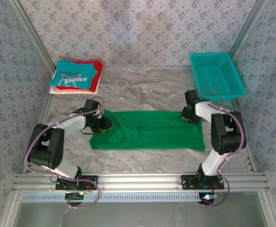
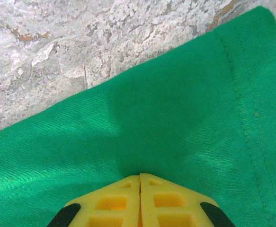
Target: Fold and stack the t-shirts
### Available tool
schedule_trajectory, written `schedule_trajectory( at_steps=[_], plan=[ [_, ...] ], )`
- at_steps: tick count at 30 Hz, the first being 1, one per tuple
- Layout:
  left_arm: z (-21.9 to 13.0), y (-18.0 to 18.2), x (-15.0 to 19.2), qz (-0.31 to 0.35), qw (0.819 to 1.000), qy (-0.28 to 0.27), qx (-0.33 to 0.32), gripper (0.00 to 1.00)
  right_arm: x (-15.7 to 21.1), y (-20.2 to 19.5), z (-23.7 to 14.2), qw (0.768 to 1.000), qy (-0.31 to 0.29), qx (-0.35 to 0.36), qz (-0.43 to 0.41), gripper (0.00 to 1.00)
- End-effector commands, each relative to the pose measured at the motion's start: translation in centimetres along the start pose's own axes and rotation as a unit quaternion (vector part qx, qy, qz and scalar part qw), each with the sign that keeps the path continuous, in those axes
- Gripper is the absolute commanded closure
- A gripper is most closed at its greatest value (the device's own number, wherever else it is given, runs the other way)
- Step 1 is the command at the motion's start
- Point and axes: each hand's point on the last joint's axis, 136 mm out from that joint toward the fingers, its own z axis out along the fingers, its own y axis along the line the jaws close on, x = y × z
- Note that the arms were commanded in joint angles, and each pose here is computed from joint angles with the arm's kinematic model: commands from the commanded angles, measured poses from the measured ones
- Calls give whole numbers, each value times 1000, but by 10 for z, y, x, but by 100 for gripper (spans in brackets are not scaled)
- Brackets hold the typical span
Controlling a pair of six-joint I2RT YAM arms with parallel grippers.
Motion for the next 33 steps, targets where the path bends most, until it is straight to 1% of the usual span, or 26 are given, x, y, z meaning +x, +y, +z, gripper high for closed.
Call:
schedule_trajectory(
  at_steps=[1, 4, 6, 9, 15, 21, 22, 23, 24, 26, 27, 30, 33],
  plan=[
    [2, -5, -3, 6, 1000, -4, 8, 76, 18, -9, 8, 999, 27, 18, 0, 91],
    [-1, -4, -4, 9, 1000, -10, 1, 90, 18, -9, 7, 999, 26, 19, 0, 91],
    [-3, -3, -5, 11, 1000, -15, -2, 95, 18, -10, 8, 999, 27, 20, 1, 91],
    [-10, 0, -7, 16, 1000, -20, -16, 100, 20, -13, 9, 999, 30, 22, 3, 91],
    [-25, 13, -14, 18, 999, -22, -37, 100, 21, -16, 10, 999, 32, 23, 9, 91],
    [-33, 26, -14, 10, 999, -15, -49, 100, 21, -21, 9, 999, 31, 25, 13, 91],
    [-33, 27, -13, 11, 999, -12, -49, 98, 22, -22, 9, 999, 33, 26, 13, 91],
    [-35, 28, -12, 12, 999, -10, -51, 91, 22, -23, 9, 999, 33, 26, 14, 91],
    [-35, 28, -11, 14, 998, -9, -53, 80, 21, -23, 9, 999, 33, 27, 15, 91],
    [-38, 29, -9, 14, 998, -8, -55, 63, 22, -24, 9, 999, 33, 27, 15, 91],
    [-40, 29, -9, 14, 998, -11, -56, 61, 21, -24, 9, 999, 31, 27, 15, 91],
    [-50, 23, -13, 16, 998, -25, -52, 61, 20, -23, 7, 999, 30, 27, 14, 89],
    [-66, 9, -21, 20, 998, -53, -35, 61, 16, -22, 0, 999, 24, 24, 13, 85]
  ],
)
